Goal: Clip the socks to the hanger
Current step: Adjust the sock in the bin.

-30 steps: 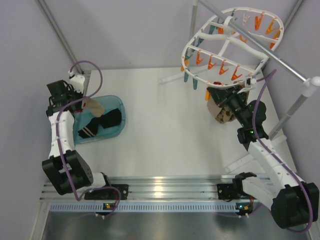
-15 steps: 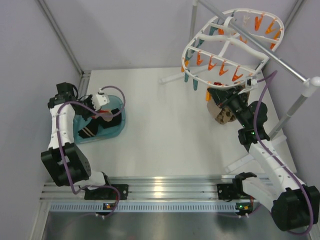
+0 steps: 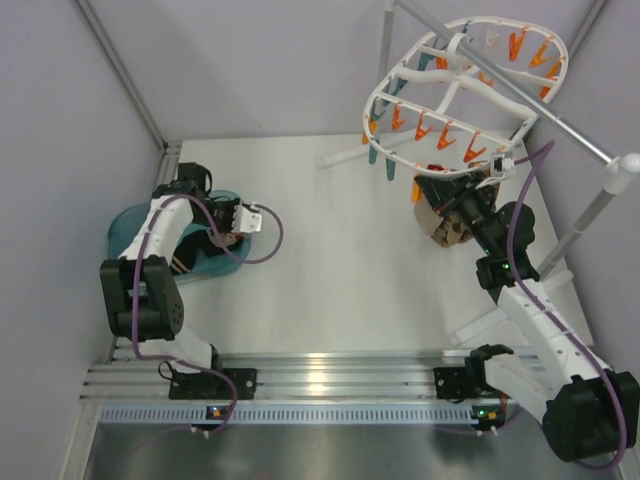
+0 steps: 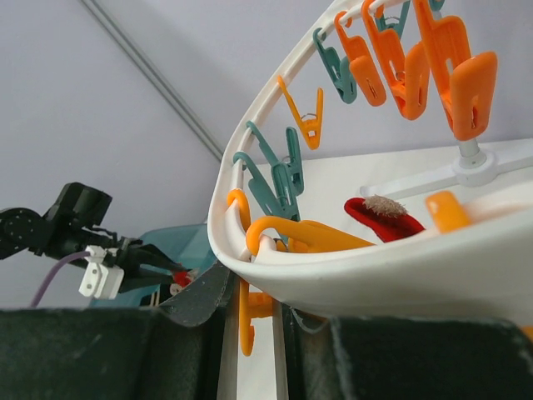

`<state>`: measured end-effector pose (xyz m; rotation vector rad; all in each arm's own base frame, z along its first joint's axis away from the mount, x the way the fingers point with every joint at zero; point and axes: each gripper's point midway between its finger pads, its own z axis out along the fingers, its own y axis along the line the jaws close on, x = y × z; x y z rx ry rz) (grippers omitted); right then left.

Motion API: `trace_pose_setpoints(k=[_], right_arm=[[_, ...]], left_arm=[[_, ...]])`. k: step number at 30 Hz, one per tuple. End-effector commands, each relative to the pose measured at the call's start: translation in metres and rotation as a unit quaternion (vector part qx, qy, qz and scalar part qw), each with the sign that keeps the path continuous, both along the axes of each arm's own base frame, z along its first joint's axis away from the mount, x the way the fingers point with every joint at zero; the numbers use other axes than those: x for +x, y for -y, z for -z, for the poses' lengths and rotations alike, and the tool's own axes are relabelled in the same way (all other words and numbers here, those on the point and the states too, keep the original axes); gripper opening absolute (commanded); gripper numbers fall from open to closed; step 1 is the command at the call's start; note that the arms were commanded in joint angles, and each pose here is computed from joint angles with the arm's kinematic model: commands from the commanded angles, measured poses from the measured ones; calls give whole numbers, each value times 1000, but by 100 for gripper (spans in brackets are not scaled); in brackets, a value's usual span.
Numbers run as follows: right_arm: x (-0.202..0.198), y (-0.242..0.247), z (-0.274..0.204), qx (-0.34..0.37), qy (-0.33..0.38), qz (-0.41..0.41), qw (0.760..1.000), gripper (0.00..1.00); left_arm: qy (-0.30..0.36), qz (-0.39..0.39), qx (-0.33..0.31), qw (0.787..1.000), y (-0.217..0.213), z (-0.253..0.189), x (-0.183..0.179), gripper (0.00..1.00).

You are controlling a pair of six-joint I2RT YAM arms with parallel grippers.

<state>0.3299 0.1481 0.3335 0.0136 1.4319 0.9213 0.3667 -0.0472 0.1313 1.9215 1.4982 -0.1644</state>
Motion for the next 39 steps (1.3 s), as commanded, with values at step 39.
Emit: trace_pose_setpoints(k=[39], right_arm=[[-1,0,4,-29,-4,-12,999,0]], left_arm=[[-128,-77,16,989,-73,48,-75,12]])
